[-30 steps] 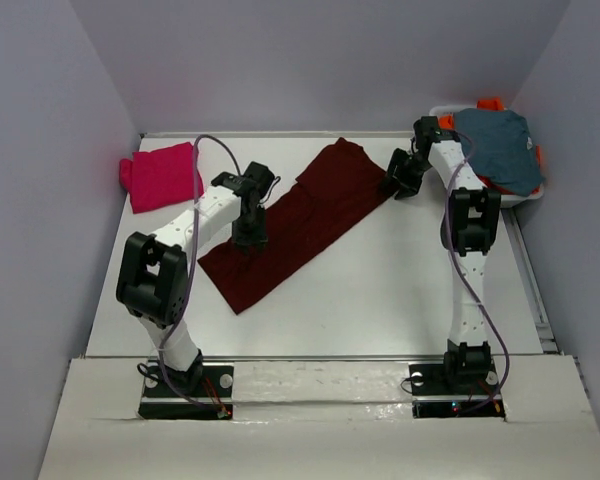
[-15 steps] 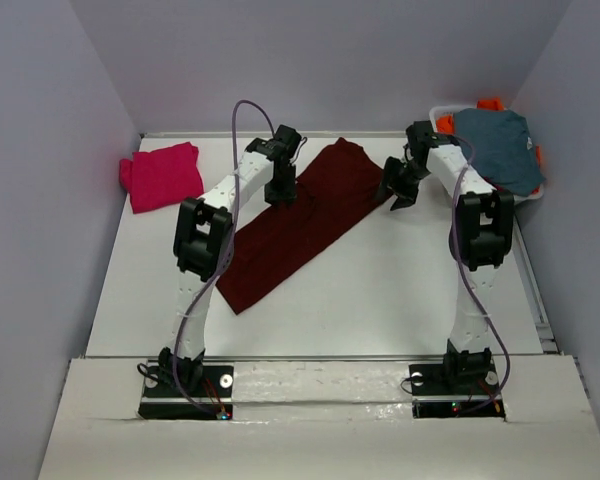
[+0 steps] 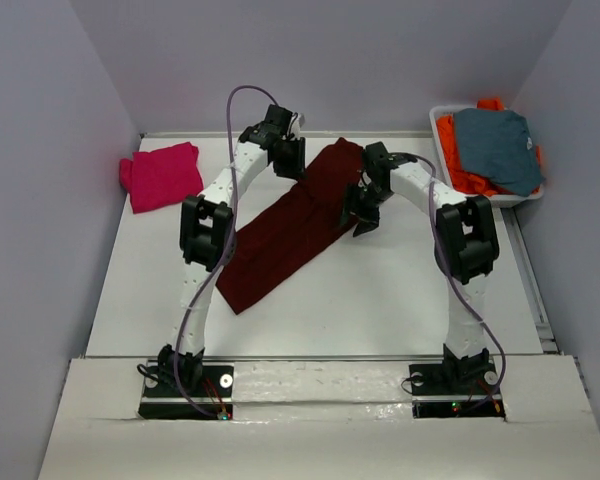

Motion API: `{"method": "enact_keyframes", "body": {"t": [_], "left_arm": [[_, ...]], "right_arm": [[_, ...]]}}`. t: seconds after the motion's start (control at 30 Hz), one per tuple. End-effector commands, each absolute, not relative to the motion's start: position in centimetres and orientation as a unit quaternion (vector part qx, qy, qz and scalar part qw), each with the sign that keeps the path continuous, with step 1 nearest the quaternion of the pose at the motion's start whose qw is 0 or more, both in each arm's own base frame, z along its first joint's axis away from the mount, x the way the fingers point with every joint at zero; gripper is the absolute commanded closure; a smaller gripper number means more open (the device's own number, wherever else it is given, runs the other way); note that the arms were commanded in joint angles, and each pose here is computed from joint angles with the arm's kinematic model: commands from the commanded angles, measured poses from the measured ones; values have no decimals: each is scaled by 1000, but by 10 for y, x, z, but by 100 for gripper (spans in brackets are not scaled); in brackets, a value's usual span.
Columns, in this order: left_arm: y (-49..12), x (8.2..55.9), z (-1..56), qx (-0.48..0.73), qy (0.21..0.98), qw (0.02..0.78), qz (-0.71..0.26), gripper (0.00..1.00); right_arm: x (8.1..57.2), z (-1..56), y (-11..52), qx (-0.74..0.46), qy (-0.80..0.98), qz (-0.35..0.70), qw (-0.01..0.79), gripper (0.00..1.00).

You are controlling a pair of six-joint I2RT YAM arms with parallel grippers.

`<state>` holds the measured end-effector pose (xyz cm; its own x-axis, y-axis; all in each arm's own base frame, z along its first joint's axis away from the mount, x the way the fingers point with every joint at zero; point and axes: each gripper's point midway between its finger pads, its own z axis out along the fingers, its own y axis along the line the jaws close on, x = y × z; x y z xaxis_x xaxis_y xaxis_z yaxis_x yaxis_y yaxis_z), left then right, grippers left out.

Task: Fold and stack the t-shirts
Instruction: Fold the tshirt

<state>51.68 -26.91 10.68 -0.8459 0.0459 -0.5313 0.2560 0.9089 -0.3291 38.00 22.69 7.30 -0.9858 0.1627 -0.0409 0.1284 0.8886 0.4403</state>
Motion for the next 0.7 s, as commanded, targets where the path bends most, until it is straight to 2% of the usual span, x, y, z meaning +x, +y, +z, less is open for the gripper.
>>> {"method": "enact_keyframes", "body": {"t": [0.0, 0.13, 0.47, 0.67], "left_arm": [[-301, 534, 142, 138, 891, 302, -310, 59], [-323, 518, 135, 171, 869, 260, -385, 58], [-327, 499, 110, 166, 877, 219, -394, 58], [-335, 508, 109, 162, 870, 221, -409, 57]], "right_arm": [[372, 99, 258, 55, 958, 276, 52, 41], [355, 99, 286, 22, 959, 279, 38, 42], [391, 120, 280, 26, 965, 238, 109, 42], [398, 127, 312, 14, 948, 304, 91, 43]]}}
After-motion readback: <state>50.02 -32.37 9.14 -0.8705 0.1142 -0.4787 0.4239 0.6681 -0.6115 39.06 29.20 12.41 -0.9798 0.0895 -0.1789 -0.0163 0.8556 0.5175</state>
